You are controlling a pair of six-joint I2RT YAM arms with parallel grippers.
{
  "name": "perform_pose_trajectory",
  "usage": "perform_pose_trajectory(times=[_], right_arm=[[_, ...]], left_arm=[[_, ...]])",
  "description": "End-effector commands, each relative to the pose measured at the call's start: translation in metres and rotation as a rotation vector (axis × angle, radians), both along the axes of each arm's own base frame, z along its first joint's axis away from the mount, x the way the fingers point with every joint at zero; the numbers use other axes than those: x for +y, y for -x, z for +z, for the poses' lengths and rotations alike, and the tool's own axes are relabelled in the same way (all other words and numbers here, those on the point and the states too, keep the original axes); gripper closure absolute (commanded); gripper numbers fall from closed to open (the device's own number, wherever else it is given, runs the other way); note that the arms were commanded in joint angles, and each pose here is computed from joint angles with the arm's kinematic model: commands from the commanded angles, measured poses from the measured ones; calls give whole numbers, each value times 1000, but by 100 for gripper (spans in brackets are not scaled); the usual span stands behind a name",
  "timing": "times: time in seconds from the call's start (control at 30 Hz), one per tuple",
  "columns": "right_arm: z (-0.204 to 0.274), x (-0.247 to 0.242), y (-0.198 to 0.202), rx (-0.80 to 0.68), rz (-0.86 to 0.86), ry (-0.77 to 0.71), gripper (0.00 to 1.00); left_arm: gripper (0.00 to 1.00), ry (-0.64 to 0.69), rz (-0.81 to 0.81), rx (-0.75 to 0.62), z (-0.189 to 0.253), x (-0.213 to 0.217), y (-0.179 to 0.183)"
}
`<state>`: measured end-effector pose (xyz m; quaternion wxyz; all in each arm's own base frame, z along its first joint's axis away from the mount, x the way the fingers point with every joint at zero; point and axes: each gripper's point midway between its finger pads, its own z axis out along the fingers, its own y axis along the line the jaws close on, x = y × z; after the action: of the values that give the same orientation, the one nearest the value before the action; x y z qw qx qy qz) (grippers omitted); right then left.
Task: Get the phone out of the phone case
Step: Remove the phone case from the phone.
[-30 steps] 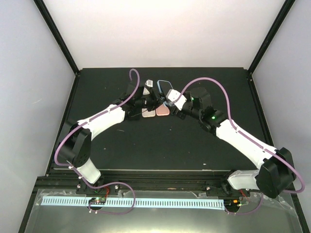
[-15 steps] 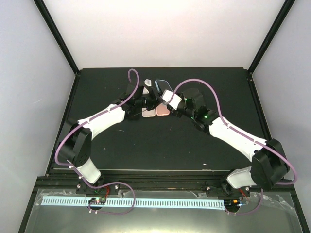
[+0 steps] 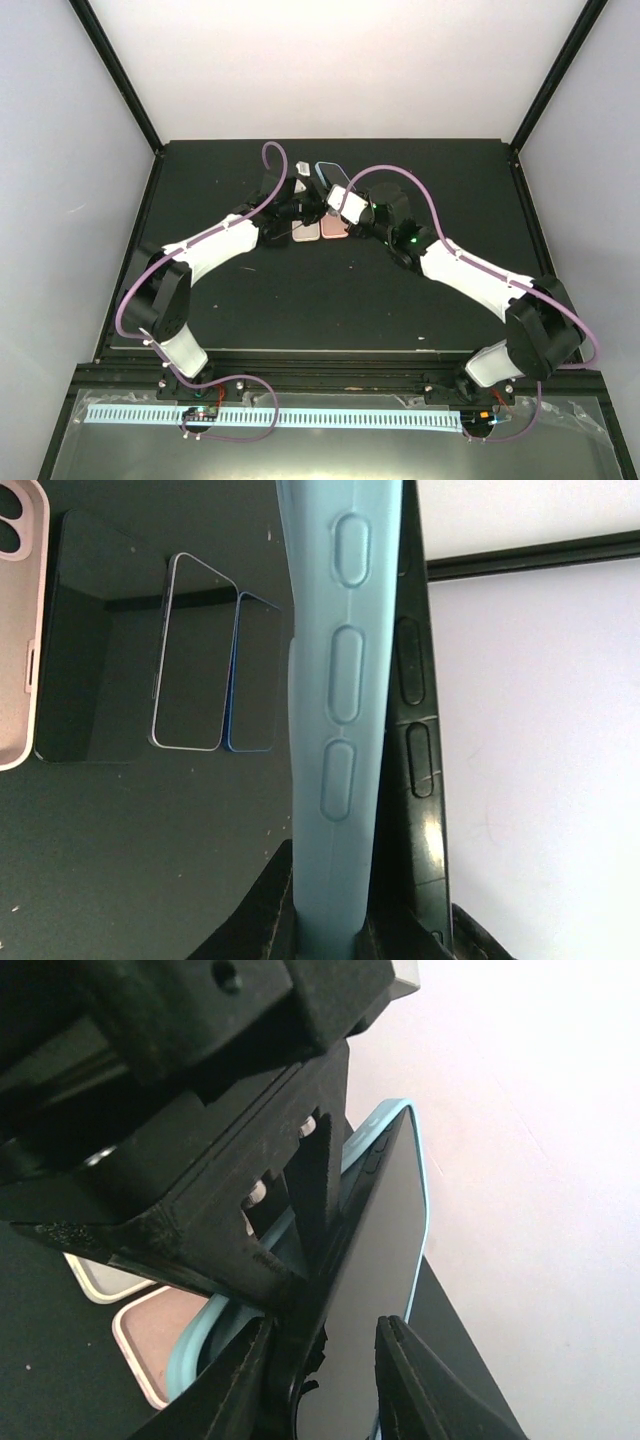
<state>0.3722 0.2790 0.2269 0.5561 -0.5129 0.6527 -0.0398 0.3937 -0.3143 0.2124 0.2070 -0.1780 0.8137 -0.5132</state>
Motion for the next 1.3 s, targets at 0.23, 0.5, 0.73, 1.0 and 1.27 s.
perform_pose_trajectory(times=[0.23, 0.5, 0.73, 1.0, 1.27], right_arm=[[19, -25, -34, -73, -195, -16, 81], [48, -26, -27, -82, -189, -90, 99], [71, -31, -20, -104, -190, -135, 99], [97, -36, -6, -124, -167, -184, 99], [111, -47, 5, -130, -173, -203, 99]], left_arm=[[99, 125, -69, -106, 53, -9, 12], [99, 96, -42, -84, 43, 4, 9], [99, 32, -3, -42, 16, 18, 6], [98, -98, 38, -46, -10, 38, -1], [98, -201, 85, -9, -40, 58, -6]])
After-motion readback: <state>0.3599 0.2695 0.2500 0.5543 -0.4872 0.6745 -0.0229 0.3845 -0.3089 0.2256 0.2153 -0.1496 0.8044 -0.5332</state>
